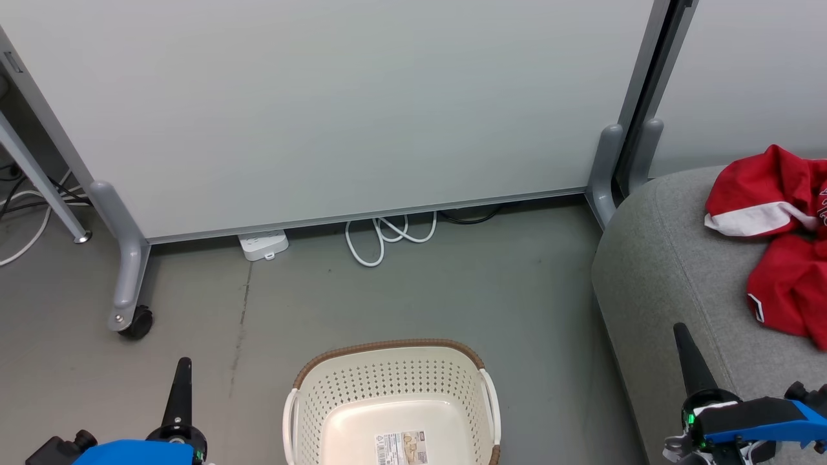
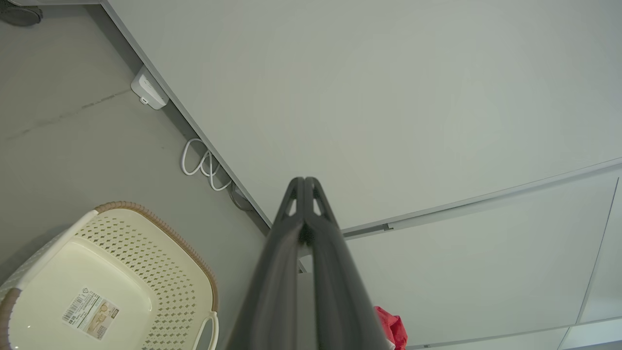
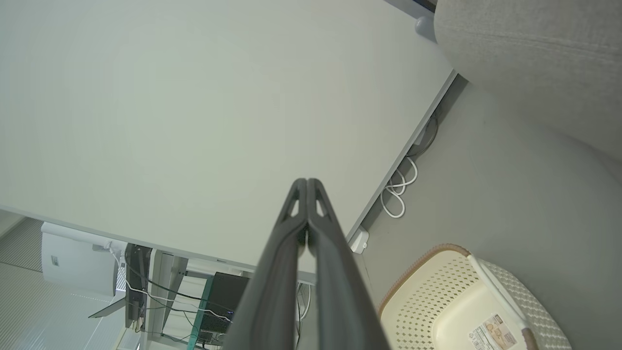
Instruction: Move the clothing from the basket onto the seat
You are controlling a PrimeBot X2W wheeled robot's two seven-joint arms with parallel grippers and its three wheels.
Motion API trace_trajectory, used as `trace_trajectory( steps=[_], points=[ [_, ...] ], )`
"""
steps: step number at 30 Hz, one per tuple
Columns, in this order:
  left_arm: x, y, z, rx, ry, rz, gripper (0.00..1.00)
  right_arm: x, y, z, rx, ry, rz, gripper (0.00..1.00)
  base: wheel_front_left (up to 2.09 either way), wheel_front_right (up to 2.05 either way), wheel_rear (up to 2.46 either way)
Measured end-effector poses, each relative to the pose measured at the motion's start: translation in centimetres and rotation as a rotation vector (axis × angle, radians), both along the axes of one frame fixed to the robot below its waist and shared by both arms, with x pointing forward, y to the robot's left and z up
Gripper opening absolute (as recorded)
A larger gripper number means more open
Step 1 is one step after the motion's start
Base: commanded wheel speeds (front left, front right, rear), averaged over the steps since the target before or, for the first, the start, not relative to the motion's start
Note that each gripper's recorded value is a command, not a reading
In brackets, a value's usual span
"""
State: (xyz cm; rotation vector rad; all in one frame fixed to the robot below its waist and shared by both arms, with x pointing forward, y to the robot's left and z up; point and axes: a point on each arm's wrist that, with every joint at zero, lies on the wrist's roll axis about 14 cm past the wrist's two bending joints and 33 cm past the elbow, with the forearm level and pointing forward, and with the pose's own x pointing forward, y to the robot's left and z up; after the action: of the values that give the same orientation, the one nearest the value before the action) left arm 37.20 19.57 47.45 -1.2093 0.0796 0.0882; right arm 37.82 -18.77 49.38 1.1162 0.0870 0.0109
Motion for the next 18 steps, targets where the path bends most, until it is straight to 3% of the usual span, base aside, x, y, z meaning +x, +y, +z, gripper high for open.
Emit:
trace_trajectory(
  steps=[18],
  points=[
    [0.53,0.09,0.93,-0.141,-0.03,0.001,0.0,0.32,-0.44,0.31,0.178,-0.011,-0.028,0.0,0.0,0.0,0.0]
  ],
)
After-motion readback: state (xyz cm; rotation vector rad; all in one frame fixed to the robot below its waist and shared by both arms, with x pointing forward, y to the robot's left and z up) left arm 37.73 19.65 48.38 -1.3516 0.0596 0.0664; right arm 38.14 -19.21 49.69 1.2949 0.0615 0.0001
